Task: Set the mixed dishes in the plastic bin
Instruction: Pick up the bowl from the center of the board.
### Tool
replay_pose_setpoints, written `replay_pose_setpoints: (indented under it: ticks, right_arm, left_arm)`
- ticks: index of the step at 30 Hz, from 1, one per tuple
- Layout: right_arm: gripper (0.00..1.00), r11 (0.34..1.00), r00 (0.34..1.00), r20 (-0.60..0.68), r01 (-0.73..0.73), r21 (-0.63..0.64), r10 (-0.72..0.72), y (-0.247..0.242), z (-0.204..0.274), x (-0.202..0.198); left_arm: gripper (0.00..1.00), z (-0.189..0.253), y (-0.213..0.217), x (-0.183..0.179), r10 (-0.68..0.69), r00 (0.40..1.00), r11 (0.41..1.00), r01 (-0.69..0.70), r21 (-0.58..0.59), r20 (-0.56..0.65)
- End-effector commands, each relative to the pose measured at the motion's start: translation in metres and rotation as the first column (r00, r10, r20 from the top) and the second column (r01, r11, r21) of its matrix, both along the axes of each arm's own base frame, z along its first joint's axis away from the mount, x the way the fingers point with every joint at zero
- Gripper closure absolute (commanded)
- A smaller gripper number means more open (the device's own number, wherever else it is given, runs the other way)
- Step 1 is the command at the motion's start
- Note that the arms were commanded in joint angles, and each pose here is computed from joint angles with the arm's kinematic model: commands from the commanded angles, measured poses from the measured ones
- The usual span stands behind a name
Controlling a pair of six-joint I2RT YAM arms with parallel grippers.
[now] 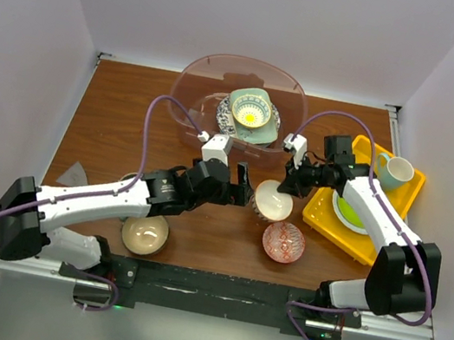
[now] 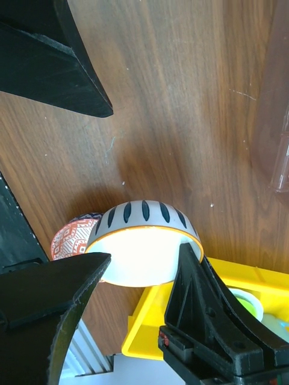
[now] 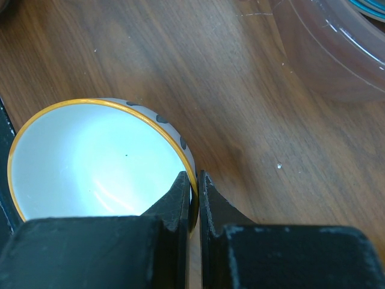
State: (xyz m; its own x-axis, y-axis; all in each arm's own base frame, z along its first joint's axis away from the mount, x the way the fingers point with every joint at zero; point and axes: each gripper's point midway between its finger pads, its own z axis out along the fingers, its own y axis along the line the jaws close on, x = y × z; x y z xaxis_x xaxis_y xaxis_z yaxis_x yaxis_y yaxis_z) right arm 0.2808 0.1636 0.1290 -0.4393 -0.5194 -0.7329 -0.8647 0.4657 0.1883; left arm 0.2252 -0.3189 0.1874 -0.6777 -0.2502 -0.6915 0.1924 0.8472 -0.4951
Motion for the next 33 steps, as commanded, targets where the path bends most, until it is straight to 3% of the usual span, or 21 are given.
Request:
replay_pose_setpoints:
  ticks: [1,33]
  right_arm:
    - [1.0,0.999,0.999,0.052,-0.006,0.048,0.003,0.006,0.018,0.004]
    - [1.0,0.999,0.999,0.049,-0.004,0.045,0.002,0.005,0.016,0.005]
  left_arm:
    - [0.0,0.018,-0.006,0.007,0.046,0.998,0.999,-0.045,-0.029,0.032]
    - [0.01,-0.011,-0.026,0.001,0.025,1.0,0.993,-0.022,0.114,-0.018]
